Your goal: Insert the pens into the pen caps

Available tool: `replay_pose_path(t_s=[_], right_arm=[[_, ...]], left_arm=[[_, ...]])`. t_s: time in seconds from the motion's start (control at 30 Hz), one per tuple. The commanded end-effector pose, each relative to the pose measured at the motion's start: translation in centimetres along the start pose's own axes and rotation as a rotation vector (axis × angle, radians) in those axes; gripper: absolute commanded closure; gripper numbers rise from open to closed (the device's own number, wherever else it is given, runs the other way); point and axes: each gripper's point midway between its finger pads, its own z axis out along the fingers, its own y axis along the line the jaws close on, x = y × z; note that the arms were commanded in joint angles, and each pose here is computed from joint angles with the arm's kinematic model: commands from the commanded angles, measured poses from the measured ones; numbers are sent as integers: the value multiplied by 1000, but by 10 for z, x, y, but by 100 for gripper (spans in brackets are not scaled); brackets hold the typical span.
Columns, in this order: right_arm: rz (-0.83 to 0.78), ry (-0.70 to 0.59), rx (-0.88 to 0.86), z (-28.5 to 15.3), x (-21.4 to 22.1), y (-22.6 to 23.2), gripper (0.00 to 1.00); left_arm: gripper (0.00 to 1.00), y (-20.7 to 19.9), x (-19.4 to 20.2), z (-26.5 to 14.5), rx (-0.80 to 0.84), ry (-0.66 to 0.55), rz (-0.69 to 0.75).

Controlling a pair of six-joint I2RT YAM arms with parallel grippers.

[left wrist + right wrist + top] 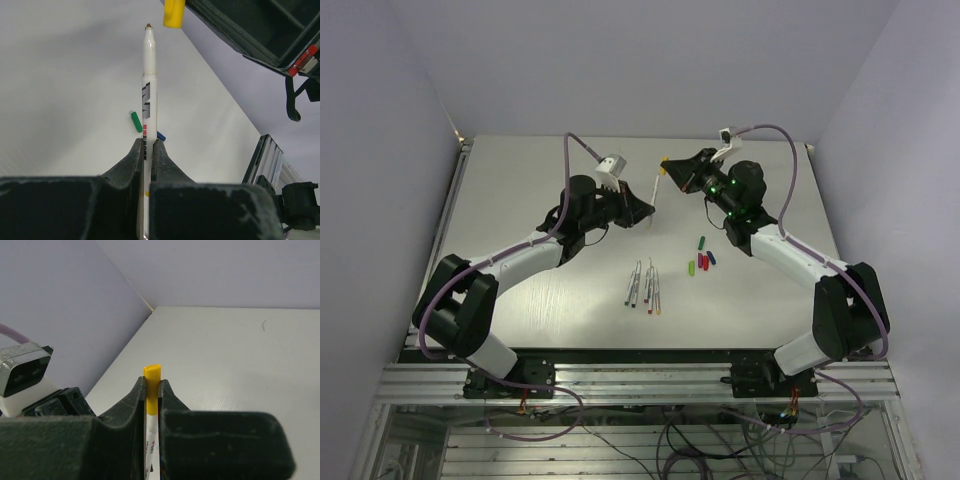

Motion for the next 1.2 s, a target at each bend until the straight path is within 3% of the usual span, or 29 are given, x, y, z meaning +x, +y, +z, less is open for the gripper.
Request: replay_pose_path(t_s=[0.0,0.4,0.6,1.17], right_arm=[[-6,-22,-37,5,-3,9,100],[-5,-29,-31,9,0,5,100],[-13,-83,-36,15,-19,11,100],[31,-44,-67,8,-9,22,100]], left_arm=[[93,-15,-20,-3,59,-57,30],[93,-21,-19,-7,86,-63,34],[93,-22,-16,-10,94,-56,34],[93,-16,-20,-13,52,-78,54]])
